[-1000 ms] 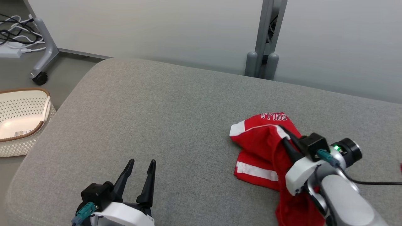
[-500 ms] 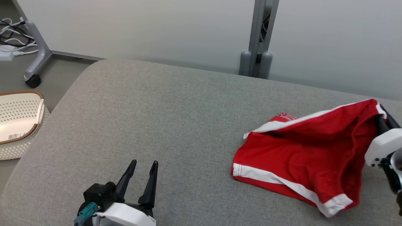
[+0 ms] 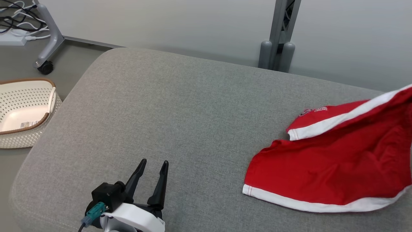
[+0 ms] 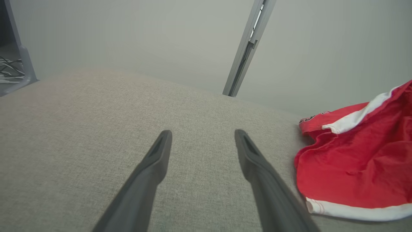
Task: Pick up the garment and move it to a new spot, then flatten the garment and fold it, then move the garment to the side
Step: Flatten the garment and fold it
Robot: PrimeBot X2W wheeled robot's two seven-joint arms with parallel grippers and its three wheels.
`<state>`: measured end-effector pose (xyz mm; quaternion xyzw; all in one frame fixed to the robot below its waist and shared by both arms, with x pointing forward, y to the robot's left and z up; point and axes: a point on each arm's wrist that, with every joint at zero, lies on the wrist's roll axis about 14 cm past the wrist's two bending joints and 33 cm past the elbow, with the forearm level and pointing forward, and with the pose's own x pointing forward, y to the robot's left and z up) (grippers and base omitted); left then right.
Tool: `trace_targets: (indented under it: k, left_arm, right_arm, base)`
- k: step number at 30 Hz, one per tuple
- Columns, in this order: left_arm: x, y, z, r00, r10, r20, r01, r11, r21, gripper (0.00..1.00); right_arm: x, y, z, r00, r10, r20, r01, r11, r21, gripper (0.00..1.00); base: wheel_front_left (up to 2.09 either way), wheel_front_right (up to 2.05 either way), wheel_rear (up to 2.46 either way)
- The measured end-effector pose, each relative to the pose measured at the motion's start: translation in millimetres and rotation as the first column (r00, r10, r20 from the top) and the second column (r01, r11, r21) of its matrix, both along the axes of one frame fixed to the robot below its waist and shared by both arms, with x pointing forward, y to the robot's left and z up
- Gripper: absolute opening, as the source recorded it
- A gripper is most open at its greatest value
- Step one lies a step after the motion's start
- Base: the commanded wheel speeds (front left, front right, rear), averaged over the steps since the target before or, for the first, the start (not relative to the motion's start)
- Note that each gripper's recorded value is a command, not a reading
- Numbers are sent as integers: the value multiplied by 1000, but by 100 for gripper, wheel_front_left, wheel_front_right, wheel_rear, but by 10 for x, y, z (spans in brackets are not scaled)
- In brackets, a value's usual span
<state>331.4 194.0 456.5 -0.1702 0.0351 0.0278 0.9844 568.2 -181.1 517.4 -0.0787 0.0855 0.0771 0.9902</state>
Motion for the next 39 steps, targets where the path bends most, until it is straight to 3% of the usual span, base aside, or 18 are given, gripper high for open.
trace_targets:
  k: [1, 2, 3, 4, 8, 15, 19, 26, 39]
  left_arm:
    - [-9, 11, -5, 1000, 5, -2, -5, 1000, -3, 100]
    - [-16, 13, -10, 1000, 7, -4, -7, 1000, -6, 100]
    - [-16, 13, -10, 1000, 7, -4, -7, 1000, -6, 100]
    - [-22, 17, -14, 1000, 9, -5, -9, 1000, -6, 100]
    - [-36, 44, -23, 1000, 19, -8, -19, 1000, -9, 100]
    - [-6, 3, -1, 1000, 4, 1, -3, 1000, -12, 100]
    - [28, -81, 47, 999, -26, 18, 26, 1000, -9, 100]
    - [91, -277, 213, 993, -89, 77, 90, 996, -9, 100]
    - [227, -524, 490, 974, -154, 165, 161, 987, -26, 100]
  right_arm:
    - [-11, -77, -84, 999, -20, -42, 20, 1000, -14, 0]
    - [-28, -156, -170, 996, -42, -85, 39, 999, -29, 13]
    - [-28, -156, -170, 996, -42, -85, 39, 999, -29, 85]
    - [-47, -243, -247, 990, -64, -127, 58, 997, -48, 100]
    - [-103, -366, -424, 966, -108, -237, 91, 992, -82, 100]
    - [-248, -400, -500, 951, -125, -284, 97, 989, -111, 100]
    - [-295, -396, -361, 967, -117, -225, 94, 990, -109, 100]
    - [-423, -180, 80, 998, -61, 8, 61, 998, -16, 100]
    - [-1409, 53, -316, 995, -36, 89, 14, 972, 236, 100]
  base:
    - [0, 0, 0]
    - [0, 0, 0]
    - [0, 0, 0]
    - [0, 0, 0]
    - [0, 0, 0]
    - [0, 0, 0]
    - [0, 0, 0]
    - [0, 0, 0]
    - [0, 0, 0]
